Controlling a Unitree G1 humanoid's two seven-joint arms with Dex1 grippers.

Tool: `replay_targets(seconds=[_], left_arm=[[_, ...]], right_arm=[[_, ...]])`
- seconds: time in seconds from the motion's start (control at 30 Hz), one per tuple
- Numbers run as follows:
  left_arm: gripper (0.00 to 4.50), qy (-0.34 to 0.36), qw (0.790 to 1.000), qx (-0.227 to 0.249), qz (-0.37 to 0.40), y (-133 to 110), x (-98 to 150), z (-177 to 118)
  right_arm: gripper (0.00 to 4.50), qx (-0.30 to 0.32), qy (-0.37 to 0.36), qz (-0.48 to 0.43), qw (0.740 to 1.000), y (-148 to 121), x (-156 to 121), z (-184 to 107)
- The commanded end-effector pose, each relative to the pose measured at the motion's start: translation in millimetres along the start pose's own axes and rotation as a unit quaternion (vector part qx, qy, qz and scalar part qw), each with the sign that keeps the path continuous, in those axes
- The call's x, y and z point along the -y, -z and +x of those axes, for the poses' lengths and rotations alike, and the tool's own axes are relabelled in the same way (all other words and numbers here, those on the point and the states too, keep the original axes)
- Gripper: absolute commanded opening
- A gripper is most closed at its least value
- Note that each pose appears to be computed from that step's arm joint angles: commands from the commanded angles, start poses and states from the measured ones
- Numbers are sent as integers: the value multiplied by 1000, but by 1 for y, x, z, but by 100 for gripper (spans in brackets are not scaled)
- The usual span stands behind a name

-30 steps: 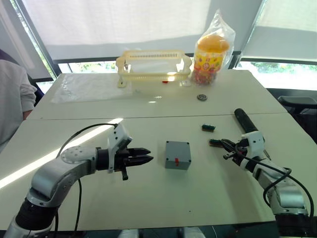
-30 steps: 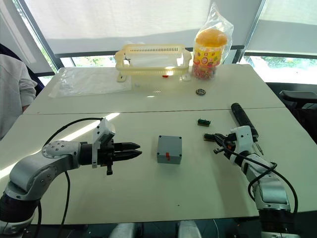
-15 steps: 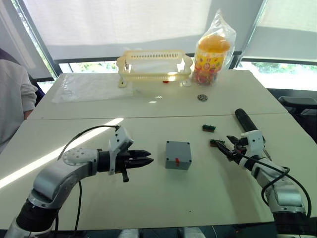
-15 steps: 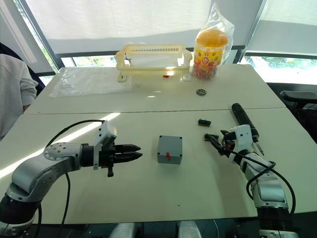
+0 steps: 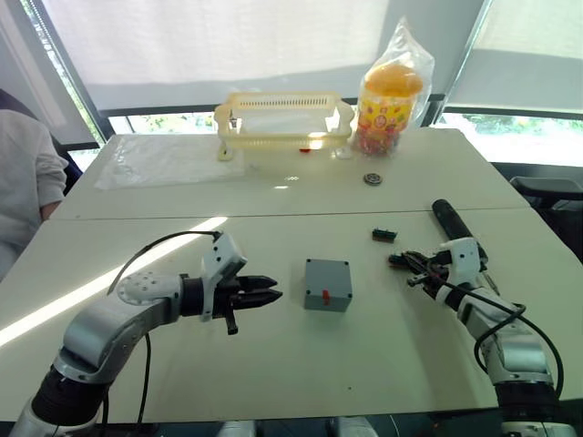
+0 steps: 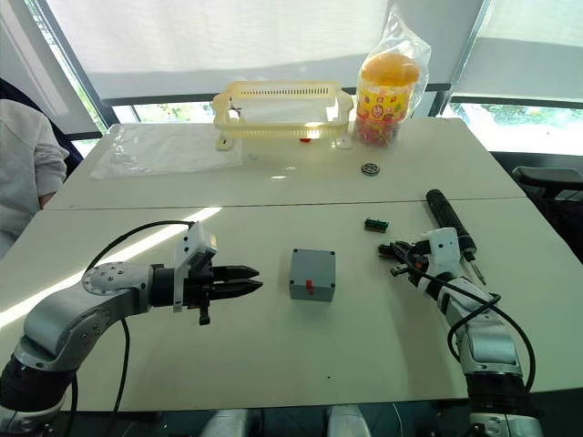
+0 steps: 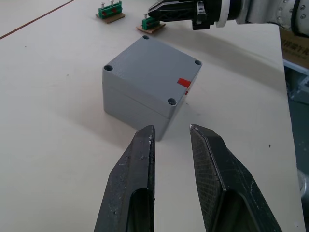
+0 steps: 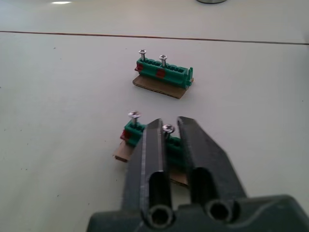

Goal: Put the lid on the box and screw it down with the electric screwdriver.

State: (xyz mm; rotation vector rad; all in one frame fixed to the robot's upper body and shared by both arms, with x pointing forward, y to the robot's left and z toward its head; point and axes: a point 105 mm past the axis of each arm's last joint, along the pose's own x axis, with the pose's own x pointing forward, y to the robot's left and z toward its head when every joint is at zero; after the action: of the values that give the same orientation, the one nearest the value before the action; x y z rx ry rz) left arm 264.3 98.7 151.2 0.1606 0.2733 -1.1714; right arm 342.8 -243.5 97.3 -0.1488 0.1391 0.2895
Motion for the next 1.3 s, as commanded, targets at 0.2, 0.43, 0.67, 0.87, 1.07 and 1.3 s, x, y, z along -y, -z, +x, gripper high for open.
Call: replay_targets(seconds=[0.2, 0.43, 0.67, 0.87, 1.07, 1.3], left_arm=[[113, -11, 1000, 15, 14, -4, -3, -1], [113, -8, 1000, 16, 14, -2, -3, 1], [113, 2, 1000, 18, 15, -3, -2, 2], [113, 13, 999, 21, 23, -10, -7, -4], [113, 53, 997, -11, 58, -21, -5, -19], [113, 44, 996, -23, 75, -24, -12, -24]], right_arm=[[3, 23, -1, -12, 1000, -12, -2, -1], [3, 59, 15, -11, 998, -30, -3, -9], [3, 74, 23, -15, 997, -41, -5, -17], [3, 118, 17, -55, 991, -77, -11, -25], [3, 122, -152, -74, 978, -104, -81, -28], [3, 91, -210, -60, 972, -85, -114, -24]])
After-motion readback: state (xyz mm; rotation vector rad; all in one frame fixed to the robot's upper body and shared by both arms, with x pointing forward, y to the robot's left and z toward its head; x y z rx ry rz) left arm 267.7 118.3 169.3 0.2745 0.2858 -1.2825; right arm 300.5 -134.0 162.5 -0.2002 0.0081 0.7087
